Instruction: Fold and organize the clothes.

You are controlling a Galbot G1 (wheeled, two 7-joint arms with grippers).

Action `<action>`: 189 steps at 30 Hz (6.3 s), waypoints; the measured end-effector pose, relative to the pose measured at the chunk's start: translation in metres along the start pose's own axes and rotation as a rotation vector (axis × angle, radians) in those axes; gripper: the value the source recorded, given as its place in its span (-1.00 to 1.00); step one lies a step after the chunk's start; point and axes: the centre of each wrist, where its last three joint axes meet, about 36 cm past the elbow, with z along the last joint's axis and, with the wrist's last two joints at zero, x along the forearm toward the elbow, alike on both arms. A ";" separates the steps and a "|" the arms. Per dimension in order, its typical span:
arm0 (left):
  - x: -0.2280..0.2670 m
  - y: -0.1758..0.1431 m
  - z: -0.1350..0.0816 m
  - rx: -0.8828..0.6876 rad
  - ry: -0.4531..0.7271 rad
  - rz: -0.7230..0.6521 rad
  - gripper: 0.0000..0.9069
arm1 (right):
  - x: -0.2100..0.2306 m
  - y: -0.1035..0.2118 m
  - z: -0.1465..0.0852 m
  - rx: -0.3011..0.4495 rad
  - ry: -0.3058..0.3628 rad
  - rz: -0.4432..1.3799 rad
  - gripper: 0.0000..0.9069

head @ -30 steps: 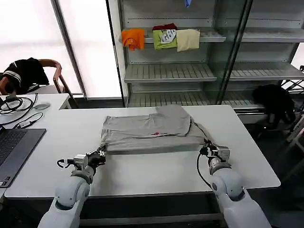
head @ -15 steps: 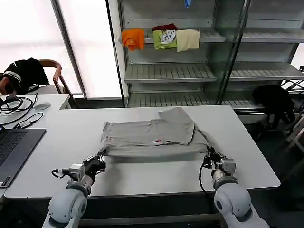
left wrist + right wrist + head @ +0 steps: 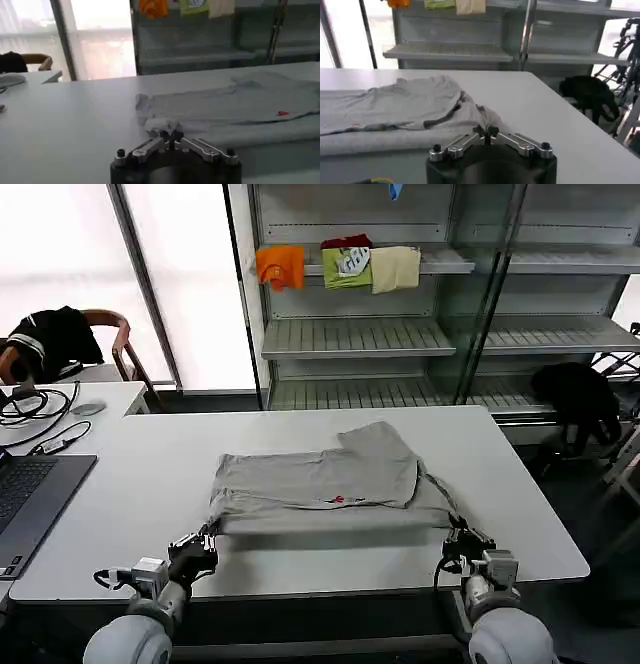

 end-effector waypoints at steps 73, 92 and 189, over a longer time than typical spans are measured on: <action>-0.016 0.025 -0.083 -0.083 -0.198 0.122 1.00 | -0.118 -0.012 -0.126 -0.062 -0.236 -0.104 1.00; -0.160 0.069 -0.106 -0.017 -0.070 0.142 1.00 | -0.282 0.040 -0.190 -0.016 -0.094 -0.130 1.00; -0.181 0.069 -0.076 0.043 0.006 0.110 -0.98 | -0.265 0.055 -0.157 -0.075 -0.060 -0.168 -1.00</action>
